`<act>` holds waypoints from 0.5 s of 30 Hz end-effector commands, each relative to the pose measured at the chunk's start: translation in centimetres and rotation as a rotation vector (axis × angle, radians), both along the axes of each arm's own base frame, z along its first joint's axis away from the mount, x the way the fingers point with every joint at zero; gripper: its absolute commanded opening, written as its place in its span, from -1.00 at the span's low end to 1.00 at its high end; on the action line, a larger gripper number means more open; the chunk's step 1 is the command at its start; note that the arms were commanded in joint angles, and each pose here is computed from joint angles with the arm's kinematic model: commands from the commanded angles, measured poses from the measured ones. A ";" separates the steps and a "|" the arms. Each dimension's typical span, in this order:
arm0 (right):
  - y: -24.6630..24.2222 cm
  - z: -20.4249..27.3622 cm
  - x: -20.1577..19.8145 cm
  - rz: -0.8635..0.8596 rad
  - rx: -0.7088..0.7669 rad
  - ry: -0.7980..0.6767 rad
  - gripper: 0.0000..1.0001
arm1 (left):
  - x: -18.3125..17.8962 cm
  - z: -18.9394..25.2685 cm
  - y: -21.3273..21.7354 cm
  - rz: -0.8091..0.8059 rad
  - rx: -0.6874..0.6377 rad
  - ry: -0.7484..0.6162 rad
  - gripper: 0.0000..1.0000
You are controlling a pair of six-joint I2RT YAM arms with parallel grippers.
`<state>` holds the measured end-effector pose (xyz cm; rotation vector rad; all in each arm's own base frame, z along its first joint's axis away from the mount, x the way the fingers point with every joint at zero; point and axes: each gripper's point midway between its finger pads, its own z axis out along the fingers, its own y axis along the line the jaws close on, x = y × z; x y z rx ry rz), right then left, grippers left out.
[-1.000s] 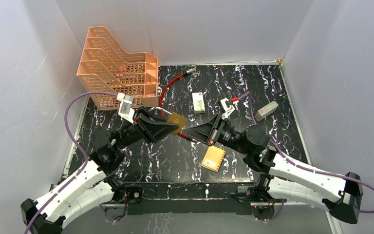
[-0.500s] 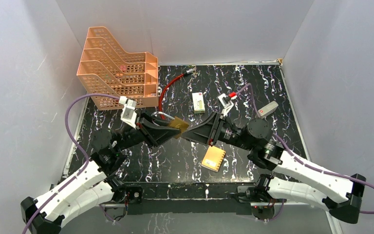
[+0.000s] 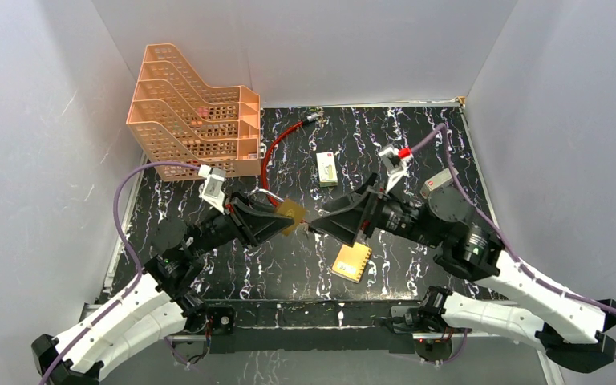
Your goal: Unlock with the key
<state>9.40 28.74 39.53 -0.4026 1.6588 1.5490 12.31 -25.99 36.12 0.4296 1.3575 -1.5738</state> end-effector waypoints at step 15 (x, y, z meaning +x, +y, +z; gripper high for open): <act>3.5 2.7 0.0 0.111 -0.032 -0.178 0.80 | -2.6 4.3 0.7 -0.105 -0.134 -0.067 -1.00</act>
